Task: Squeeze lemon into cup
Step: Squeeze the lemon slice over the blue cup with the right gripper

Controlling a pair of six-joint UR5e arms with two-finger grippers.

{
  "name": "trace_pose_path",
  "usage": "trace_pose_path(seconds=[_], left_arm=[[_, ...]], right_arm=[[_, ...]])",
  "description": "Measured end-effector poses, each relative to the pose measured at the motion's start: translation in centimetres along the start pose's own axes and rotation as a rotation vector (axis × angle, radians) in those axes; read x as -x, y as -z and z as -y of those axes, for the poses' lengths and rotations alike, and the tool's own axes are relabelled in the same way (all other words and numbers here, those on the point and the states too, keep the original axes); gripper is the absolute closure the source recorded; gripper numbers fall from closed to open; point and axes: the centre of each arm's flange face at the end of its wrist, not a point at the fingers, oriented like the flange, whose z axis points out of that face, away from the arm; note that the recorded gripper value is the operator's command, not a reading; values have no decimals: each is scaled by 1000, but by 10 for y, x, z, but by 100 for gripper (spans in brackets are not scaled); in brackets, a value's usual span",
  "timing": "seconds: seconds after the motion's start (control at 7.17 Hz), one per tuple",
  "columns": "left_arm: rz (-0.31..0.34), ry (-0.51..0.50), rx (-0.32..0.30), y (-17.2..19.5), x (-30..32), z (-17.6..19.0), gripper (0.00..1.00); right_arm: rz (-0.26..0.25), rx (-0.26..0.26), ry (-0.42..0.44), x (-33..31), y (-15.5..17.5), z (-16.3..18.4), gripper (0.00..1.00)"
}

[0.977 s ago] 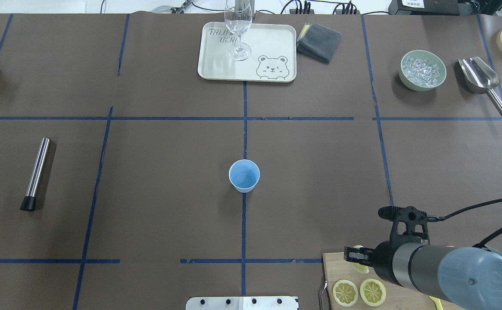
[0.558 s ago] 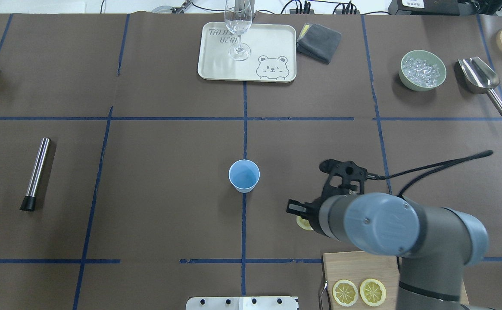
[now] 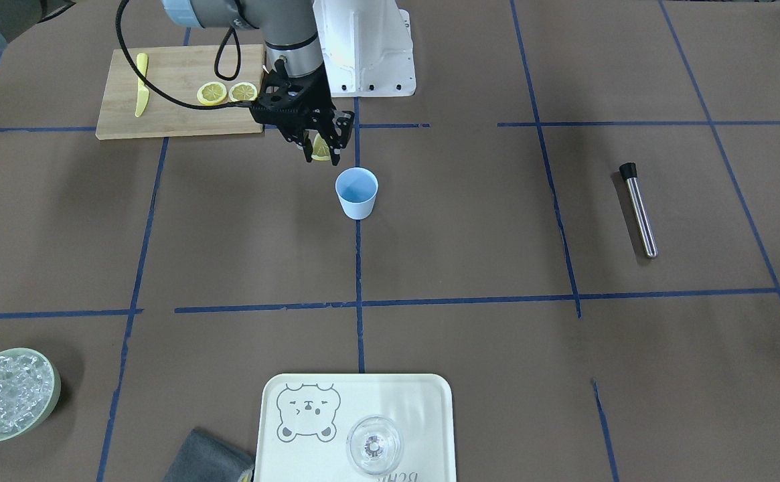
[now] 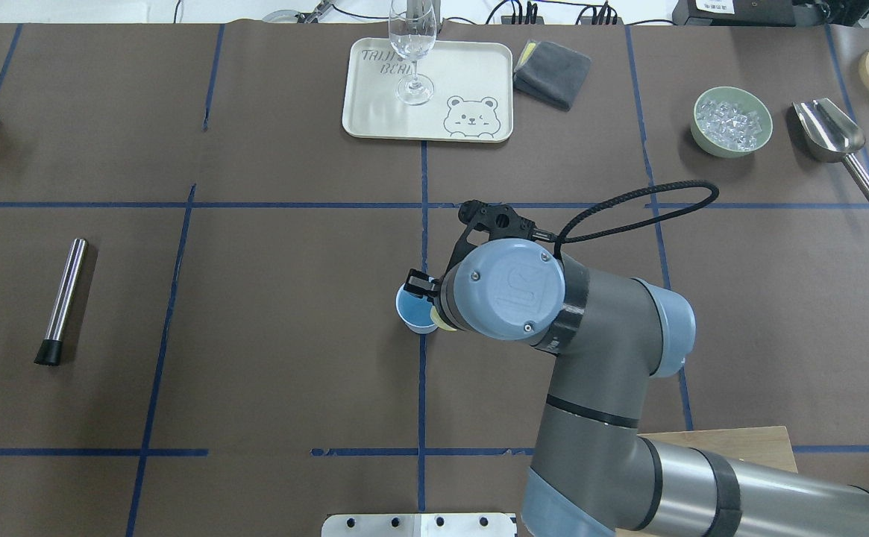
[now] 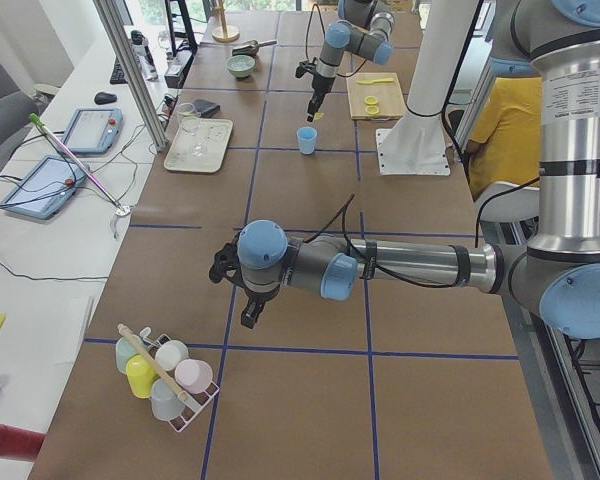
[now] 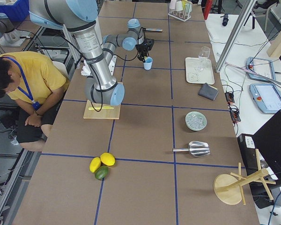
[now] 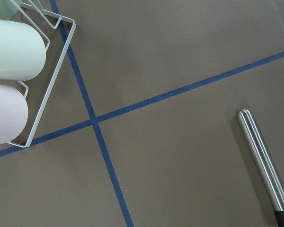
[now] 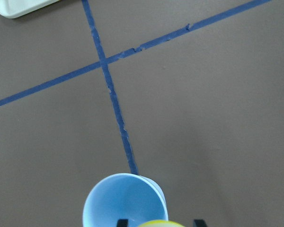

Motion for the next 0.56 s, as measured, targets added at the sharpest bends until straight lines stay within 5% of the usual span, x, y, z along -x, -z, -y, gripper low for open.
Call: trace_pose_path(seconds=[0.56], left_arm=[[-1,5,4,-1,1,-4,0]], right_arm=[[6,-3,-20,19,-21,13,31]])
